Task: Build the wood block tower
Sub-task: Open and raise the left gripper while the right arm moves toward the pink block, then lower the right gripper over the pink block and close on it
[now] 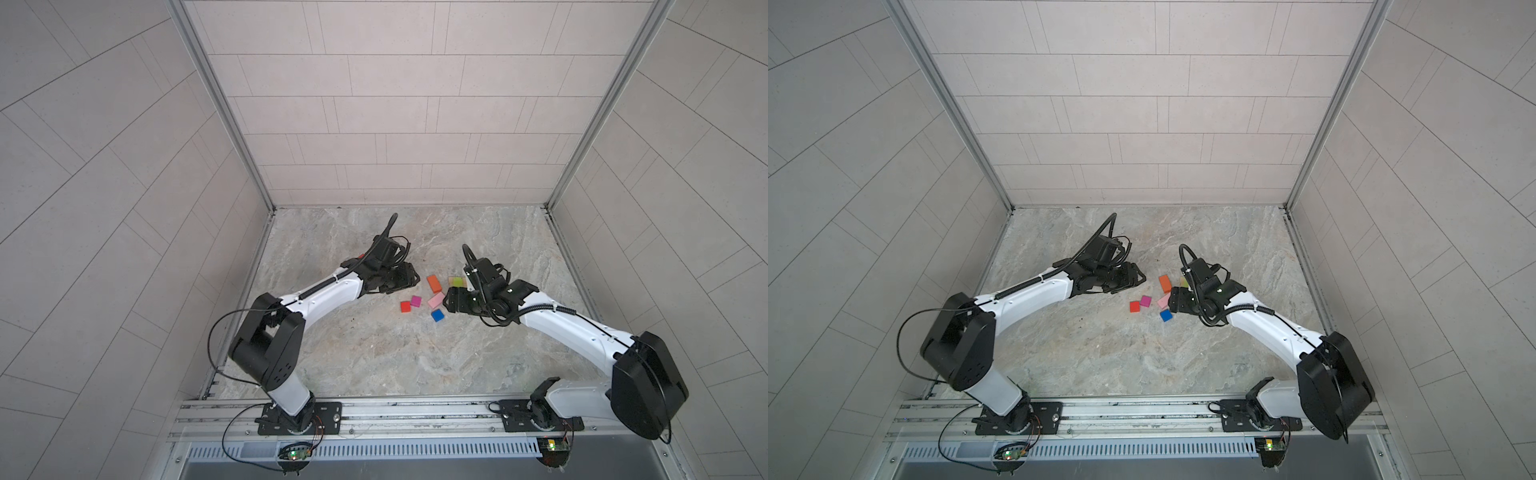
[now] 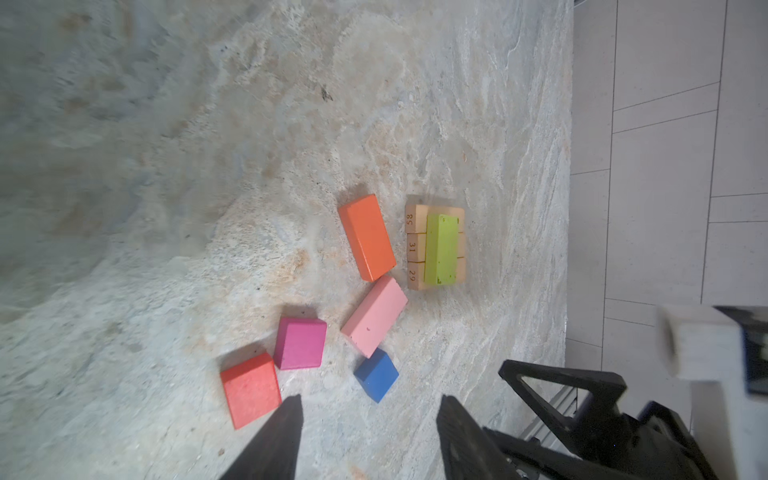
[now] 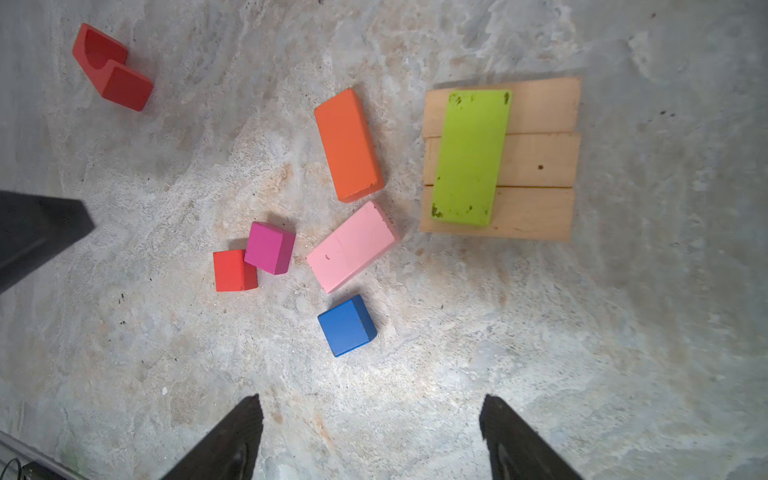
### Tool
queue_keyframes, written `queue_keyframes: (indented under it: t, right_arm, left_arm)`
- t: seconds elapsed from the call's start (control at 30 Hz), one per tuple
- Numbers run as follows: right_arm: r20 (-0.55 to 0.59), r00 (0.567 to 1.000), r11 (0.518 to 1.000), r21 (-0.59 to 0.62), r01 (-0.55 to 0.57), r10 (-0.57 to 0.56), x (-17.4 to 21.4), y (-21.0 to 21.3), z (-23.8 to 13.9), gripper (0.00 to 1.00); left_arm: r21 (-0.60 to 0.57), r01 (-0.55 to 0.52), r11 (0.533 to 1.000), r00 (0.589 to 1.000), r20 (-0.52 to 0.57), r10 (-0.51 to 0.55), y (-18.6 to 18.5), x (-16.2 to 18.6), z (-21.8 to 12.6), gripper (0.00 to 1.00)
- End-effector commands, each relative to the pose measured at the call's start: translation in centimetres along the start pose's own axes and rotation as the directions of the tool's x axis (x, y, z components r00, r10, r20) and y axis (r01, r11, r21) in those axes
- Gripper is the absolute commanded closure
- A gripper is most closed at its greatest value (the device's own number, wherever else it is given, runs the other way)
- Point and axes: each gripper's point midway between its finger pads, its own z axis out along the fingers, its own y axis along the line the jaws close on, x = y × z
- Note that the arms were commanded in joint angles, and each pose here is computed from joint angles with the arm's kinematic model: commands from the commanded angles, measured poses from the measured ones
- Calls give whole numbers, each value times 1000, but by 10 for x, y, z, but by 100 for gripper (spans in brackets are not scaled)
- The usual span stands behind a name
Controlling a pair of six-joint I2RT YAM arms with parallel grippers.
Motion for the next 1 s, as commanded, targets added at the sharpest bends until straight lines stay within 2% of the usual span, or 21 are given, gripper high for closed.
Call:
queue_keyframes:
  t: [0.0,0.33,0.53,0.63,0.83,0.97]
  right_arm:
    - [28,998,997,43,-60,59,-8,2,4,17]
    - [42,990,986,91,-137,133,2,16,32,19]
    - [71,984,970,171,-173,163,-1,9,35,22]
    - [93,976,962,173,-211,197,-5,9,38,24]
    - [94,966,951,175,-253,240,-7,15,50,29]
    - [86,962,949,160,-272,261,-6,22,61,31]
  left_arm:
    - [-41,-33,999,999,-12,33,13,3,-32,37]
    - [-51,-29,998,999,25,30,46,2,-96,30]
    - [-64,-73,995,997,7,74,60,5,-107,26]
    - [-26,-93,995,996,-12,93,53,7,-109,26]
    - [11,-111,994,994,21,110,46,5,-119,25]
    - [-16,-125,992,991,46,125,50,5,-124,25]
